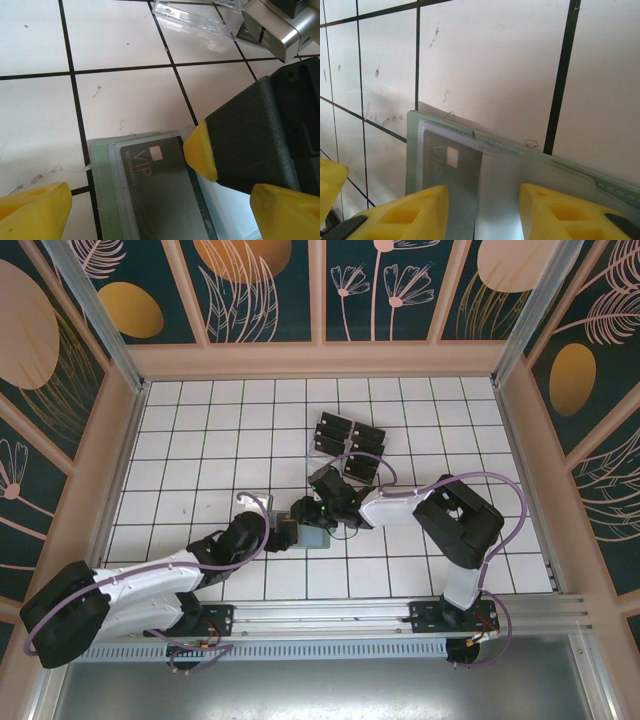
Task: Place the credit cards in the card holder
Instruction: Flip over the card slot on the card holder.
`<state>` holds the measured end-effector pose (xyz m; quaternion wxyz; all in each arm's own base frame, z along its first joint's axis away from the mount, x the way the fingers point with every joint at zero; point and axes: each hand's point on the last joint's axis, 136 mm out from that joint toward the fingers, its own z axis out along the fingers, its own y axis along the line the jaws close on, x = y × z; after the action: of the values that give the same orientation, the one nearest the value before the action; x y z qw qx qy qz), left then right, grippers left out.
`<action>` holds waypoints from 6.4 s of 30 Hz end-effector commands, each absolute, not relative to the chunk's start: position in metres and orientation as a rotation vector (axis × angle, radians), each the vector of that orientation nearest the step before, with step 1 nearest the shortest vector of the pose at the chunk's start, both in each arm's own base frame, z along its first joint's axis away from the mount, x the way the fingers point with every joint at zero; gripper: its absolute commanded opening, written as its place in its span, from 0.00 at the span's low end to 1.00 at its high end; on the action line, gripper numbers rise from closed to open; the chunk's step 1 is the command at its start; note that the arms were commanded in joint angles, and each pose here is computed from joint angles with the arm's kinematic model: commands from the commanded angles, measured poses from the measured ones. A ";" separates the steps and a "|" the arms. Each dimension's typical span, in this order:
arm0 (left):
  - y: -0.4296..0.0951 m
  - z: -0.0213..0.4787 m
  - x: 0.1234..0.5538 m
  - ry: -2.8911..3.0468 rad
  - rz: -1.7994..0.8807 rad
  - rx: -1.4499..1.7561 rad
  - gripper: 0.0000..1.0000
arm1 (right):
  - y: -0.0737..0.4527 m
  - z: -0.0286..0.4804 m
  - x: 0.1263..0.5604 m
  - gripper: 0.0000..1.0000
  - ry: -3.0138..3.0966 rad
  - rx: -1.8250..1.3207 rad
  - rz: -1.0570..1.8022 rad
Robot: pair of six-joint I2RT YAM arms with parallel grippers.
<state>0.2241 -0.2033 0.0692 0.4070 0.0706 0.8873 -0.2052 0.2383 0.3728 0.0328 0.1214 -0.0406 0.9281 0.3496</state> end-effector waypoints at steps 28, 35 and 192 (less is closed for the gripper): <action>-0.227 0.059 0.199 2.378 -0.608 0.349 0.89 | 0.364 0.023 0.232 0.43 2.740 -0.025 1.056; -0.229 0.055 0.204 2.372 -0.576 0.347 0.89 | 0.363 0.023 0.231 0.43 2.739 -0.021 1.062; -0.191 0.008 0.214 2.405 -0.201 0.192 0.95 | 0.369 0.031 0.240 0.41 2.710 -0.087 1.058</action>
<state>0.2152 -0.2015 0.0162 0.3567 0.0926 0.9242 -0.1001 0.2466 0.3705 0.0347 0.1264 -0.0323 0.9235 0.3607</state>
